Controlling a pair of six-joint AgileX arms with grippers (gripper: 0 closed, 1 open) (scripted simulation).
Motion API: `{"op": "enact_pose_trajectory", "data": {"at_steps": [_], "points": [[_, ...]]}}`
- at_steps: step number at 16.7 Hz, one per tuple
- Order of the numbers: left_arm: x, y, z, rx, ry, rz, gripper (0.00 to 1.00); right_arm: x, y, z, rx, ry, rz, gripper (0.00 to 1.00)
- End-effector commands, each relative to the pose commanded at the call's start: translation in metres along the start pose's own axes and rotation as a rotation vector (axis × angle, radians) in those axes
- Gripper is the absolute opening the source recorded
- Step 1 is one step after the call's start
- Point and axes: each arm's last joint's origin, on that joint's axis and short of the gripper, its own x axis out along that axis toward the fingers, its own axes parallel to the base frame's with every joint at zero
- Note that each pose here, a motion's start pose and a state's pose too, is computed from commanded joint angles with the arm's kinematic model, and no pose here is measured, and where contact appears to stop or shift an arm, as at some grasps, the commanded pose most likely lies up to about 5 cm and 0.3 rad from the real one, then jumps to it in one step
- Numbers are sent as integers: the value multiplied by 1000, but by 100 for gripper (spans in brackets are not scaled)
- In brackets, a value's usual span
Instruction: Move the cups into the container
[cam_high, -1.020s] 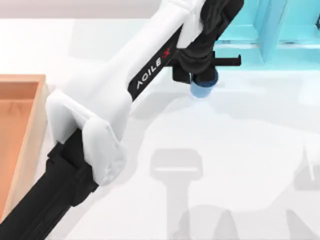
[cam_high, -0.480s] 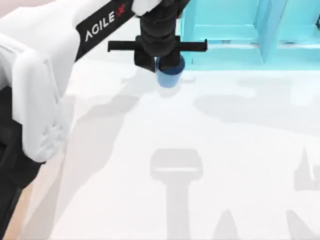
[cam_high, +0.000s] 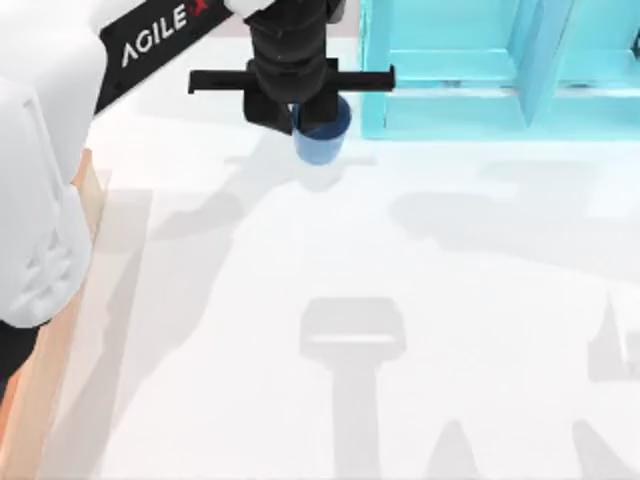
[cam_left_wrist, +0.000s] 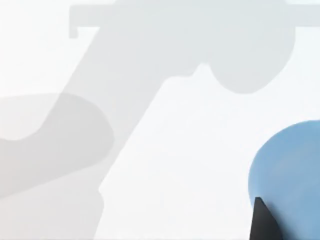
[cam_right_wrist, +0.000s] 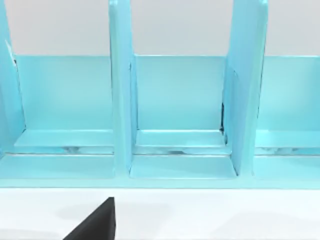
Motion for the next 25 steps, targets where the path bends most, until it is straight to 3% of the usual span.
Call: {"op": "enact_pose_trajectory", "data": {"at_steps": [3,6,11,14,17,20,25], "points": [[0,3,1,7,5,3,0,0,0,0,0,0,0,100],[-1,47,16,5,25,18,0,0,0,0,0,0,0,100],[-12,202,30,-44,109,52,0,0,0,0,0,0,0,100],[-28,285,9,-55,163,42,0,0,0,0,0,0,0,100],[-48,344,-25,-57,206,14,0,0,0,0,0,0,0,100],[-64,374,-58,-47,237,-22,0,0,0,0,0,0,0,100],[-77,387,-87,-25,261,-61,0,0,0,0,0,0,0,100]]}}
